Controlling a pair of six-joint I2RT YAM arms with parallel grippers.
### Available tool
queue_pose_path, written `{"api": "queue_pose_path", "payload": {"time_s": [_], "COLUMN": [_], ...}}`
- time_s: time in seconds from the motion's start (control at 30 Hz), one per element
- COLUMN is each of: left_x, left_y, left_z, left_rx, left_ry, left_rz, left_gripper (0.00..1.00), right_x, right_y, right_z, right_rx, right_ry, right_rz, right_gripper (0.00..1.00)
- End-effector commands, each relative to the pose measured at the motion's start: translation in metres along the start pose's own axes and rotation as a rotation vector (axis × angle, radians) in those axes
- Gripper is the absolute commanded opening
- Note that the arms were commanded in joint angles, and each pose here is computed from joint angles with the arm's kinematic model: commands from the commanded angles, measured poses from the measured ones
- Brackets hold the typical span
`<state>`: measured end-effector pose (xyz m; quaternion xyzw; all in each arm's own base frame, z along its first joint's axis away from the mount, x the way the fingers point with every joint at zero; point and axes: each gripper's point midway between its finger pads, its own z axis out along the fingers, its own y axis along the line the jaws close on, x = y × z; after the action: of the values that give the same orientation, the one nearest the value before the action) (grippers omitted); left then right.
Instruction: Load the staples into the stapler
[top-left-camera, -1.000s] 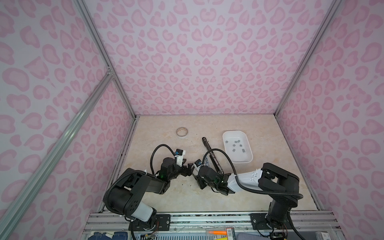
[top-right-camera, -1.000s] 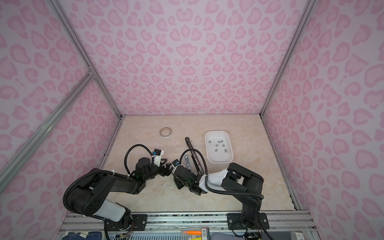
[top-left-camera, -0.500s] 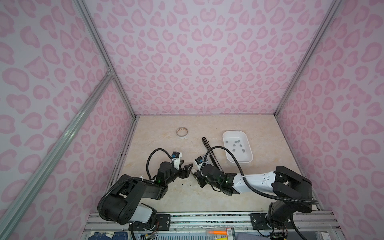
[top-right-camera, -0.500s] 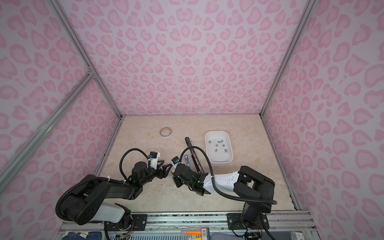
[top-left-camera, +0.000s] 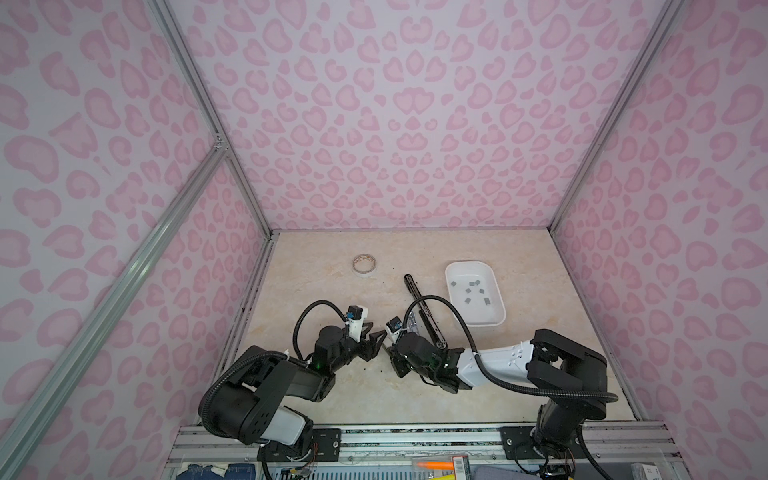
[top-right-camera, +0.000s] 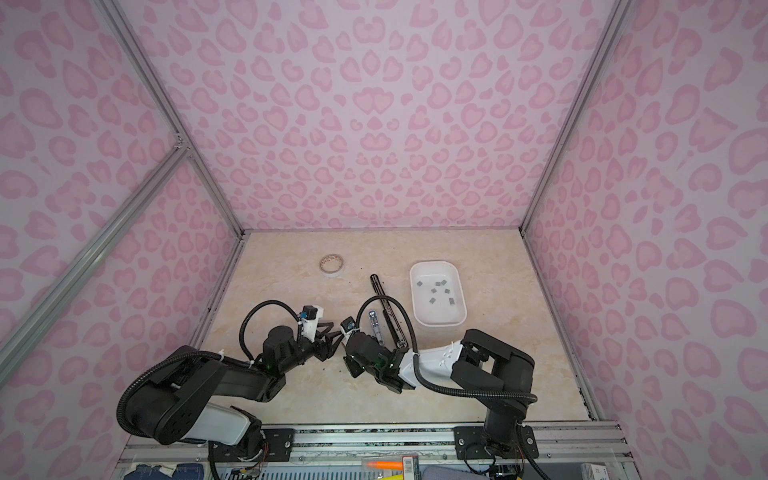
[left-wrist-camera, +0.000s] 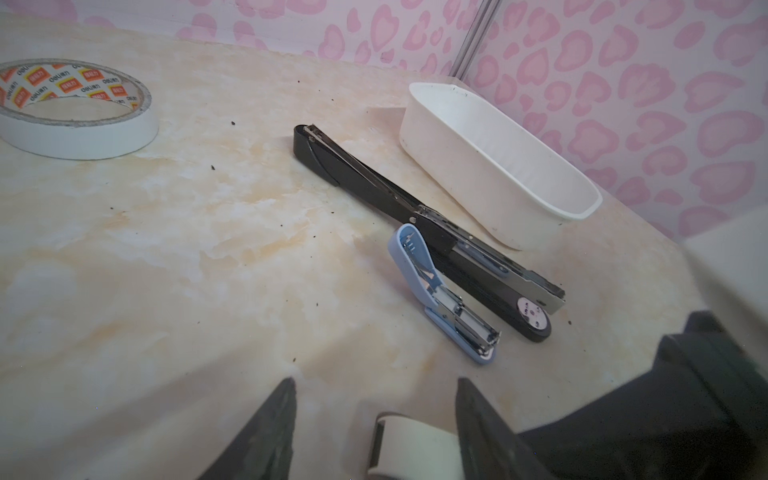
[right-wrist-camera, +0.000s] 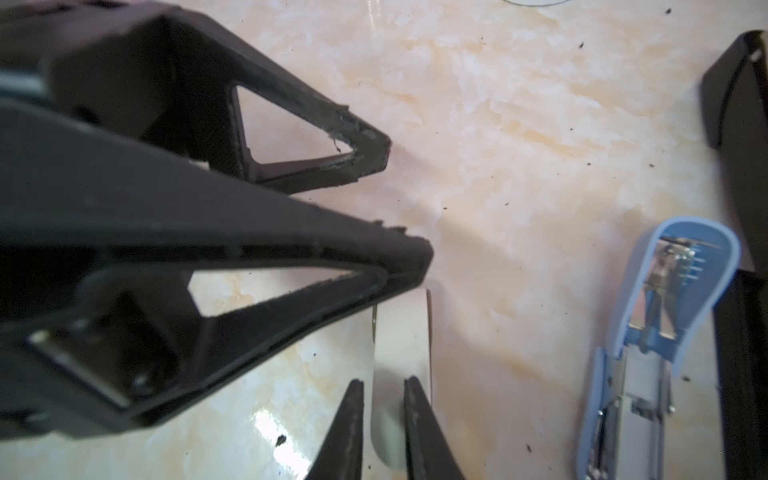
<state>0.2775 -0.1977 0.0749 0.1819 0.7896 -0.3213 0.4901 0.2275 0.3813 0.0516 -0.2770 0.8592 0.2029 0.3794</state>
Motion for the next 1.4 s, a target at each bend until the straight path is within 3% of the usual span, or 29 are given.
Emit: {"api": "queue_pose_path", "payload": {"time_s": [0.0,0.27,0.47,0.6,0.8,1.2,1.37], "left_x": [-0.009,-0.010,-0.012,-0.015,-0.026,-0.053,-0.059], "left_y": [-0.007,-0.007,-0.005,0.001,0.007,0.038,0.060], "left_z": [0.000,-0.001,0.000,-0.001,-0.013,-0.059,-0.085], "left_rx": [0.034,0.034,0.020,-0.016,-0.085,-0.357,-0.519], "left_ry": [-0.042,-0.046,-0.049,-0.055,-0.089,-0.185,-0.240], "left_rz": [0.031,0.033,0.018,-0.003,-0.026,-0.118,-0.205], "left_gripper": [0.61,0.59,0.58,0.60,0.70,0.88,0.91], "right_x": [0.030,0.046,0.025,0.004,-0.009,0.032,0.042], "right_y": [-0.006,-0.010,-0.008,-0.009,-0.015,-0.009,-0.012], "right_z": [0.003,0.005,-0.002,-0.013,-0.028,-0.008,0.007], "right_rx": [0.027,0.037,0.053,0.081,0.108,0.061,0.102], "right_ry": [0.084,0.096,0.069,0.048,0.017,0.098,0.134], "right_rz": [-0.013,0.005,-0.021,-0.028,-0.038,-0.047,-0.055], "right_gripper": [0.19,0.18,0.20,0.29,0.45,0.55,0.51]}}
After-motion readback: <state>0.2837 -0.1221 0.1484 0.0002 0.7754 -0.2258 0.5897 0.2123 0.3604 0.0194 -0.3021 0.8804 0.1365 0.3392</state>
